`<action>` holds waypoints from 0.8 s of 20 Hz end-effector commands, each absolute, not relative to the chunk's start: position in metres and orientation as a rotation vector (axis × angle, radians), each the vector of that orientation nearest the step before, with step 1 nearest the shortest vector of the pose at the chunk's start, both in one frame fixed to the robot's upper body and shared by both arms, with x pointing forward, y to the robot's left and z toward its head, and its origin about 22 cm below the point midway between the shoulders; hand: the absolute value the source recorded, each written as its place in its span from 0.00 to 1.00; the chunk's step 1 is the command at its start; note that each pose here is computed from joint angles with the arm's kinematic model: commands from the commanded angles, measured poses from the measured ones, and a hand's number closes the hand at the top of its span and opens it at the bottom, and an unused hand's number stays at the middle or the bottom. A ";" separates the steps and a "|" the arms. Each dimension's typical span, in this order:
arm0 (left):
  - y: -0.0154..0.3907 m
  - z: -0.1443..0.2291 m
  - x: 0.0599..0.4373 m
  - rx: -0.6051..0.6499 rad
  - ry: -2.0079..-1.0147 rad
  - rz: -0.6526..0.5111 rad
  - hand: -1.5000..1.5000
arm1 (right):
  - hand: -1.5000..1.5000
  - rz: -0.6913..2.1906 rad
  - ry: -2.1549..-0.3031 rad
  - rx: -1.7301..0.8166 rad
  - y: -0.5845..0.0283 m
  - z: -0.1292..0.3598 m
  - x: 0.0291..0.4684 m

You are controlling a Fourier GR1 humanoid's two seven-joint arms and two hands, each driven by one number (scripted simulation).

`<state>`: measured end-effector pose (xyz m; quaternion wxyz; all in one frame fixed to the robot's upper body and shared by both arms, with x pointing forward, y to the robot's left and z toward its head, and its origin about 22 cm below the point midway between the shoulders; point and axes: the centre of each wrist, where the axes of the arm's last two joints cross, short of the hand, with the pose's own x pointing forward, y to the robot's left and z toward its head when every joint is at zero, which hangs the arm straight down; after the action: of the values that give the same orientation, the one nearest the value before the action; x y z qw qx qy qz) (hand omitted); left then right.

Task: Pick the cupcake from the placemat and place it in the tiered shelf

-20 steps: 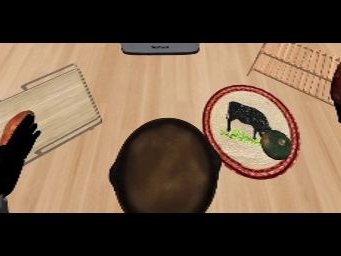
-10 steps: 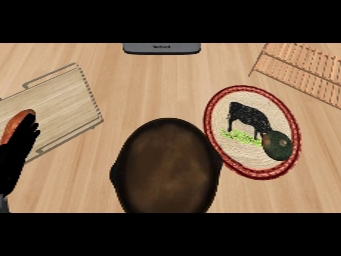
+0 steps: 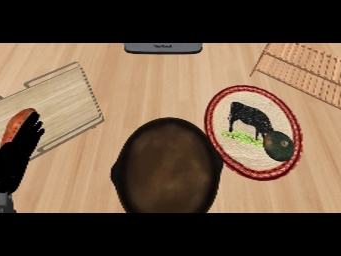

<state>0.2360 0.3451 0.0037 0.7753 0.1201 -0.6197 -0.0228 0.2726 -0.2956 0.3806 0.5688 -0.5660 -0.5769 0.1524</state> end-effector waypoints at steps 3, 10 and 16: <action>0.354 0.012 0.238 0.268 -1.352 -0.054 0.50 | 1.00 0.336 -1.247 -1.410 -0.317 0.398 0.297; 0.340 -0.001 0.238 0.234 -1.342 -0.058 0.50 | 1.00 0.364 -1.211 -1.470 -0.336 0.364 0.339; 0.344 -0.006 0.231 0.253 -1.342 -0.073 0.50 | 1.00 0.268 -1.210 -1.425 -0.354 0.330 0.368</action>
<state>0.2361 0.3437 0.0024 0.7744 0.1171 -0.6212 -0.0254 0.3492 -0.3455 0.3544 0.5809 -0.6113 -0.5209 0.1323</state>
